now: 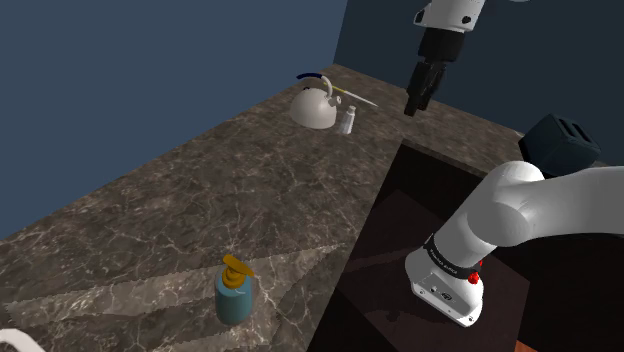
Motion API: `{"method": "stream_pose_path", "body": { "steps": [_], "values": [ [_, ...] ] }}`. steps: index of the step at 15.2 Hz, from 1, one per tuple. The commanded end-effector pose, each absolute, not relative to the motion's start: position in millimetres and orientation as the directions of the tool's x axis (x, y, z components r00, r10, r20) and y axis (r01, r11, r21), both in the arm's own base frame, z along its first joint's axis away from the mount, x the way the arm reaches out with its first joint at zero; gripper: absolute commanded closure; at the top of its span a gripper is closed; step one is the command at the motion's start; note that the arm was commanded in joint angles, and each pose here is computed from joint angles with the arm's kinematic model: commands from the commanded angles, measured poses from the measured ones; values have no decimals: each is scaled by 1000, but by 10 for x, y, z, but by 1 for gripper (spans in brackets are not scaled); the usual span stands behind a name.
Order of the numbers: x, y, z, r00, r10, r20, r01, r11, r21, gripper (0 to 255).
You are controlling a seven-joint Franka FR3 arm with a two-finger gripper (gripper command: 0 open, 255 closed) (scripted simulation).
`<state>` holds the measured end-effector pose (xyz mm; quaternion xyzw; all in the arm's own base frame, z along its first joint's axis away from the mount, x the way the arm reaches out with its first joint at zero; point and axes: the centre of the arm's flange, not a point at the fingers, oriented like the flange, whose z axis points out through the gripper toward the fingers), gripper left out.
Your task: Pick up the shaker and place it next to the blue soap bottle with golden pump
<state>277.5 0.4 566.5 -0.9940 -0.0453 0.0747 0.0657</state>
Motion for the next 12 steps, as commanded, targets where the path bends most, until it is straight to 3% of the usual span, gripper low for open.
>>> {"method": "stream_pose_path", "body": {
  "steps": [1, 12],
  "values": [
    [2775, 4, 5665, 985, 100, -142, 80, -987, -137, 0],
    [3390, -963, 4921, 984, 179, -9, 176, -974, -144, 0]
  ]
}}
